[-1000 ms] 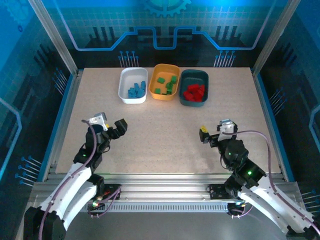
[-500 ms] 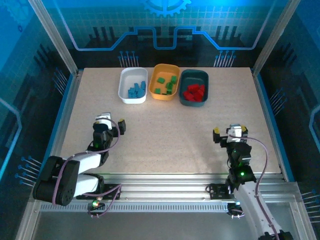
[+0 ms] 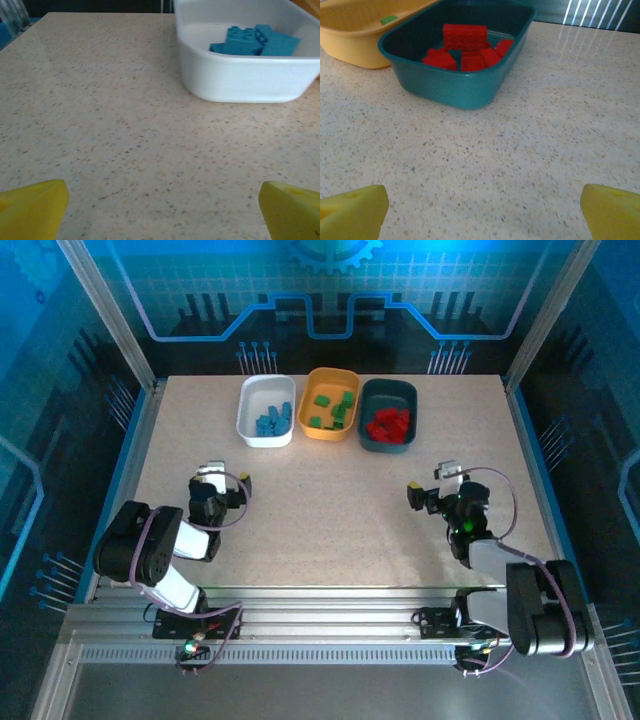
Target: Sort the legos into containers by color
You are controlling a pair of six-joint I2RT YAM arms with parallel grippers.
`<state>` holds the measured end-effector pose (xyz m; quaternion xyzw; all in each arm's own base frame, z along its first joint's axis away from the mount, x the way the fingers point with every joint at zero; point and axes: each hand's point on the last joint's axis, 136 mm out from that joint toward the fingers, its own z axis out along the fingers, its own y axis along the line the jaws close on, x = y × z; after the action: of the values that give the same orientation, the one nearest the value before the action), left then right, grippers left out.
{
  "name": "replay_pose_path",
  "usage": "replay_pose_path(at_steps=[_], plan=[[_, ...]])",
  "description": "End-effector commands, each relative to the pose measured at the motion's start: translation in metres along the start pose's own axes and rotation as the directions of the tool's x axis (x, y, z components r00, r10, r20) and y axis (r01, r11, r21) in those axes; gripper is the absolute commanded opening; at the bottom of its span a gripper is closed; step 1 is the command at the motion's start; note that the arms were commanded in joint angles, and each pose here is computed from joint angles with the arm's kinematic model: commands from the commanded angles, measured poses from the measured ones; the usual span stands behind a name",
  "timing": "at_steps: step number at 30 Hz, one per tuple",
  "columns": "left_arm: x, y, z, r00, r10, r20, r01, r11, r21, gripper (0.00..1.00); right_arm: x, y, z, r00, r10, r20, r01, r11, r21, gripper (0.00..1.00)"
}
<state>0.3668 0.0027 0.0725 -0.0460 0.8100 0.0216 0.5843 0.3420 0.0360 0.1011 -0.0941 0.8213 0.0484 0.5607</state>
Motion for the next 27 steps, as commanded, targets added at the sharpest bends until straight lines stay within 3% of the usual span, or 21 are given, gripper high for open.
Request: replay_pose_path(at_steps=[1,3,6,7,8,27], plan=[[-0.032,-0.004,0.012,0.998,-0.034,0.046,0.032,0.999,0.04,0.99,-0.035,-0.006,0.01,0.995,0.03,0.098,-0.027,0.999,-0.027,1.0],[-0.031,-0.008,0.022,1.0,-0.027,-0.015,0.028,0.998,0.062,0.99,-0.028,-0.006,0.018,0.994,0.016,0.104,-0.013,0.999,-0.029,1.0],[-0.032,-0.004,0.022,0.998,-0.056,-0.012,0.057,0.995,0.078,0.99,-0.019,-0.009,0.039,0.994,0.025,0.102,-0.022,0.999,-0.034,1.0],[-0.033,-0.004,0.022,0.998,-0.057,-0.009,0.058,0.995,0.079,0.99,-0.013,-0.006,0.047,1.0,0.027,0.004,-0.026,0.998,-0.059,1.0],[-0.032,-0.004,0.022,0.998,-0.058,-0.013,0.058,0.995,0.078,0.99,-0.013,-0.007,0.052,1.0,0.008,-0.026,-0.009,1.0,-0.017,1.0],[-0.033,-0.005,0.022,0.999,-0.051,-0.01,0.052,0.995,0.084,0.99,-0.013,-0.012,0.053,1.0,0.004,-0.031,-0.003,0.999,0.043,1.0]])
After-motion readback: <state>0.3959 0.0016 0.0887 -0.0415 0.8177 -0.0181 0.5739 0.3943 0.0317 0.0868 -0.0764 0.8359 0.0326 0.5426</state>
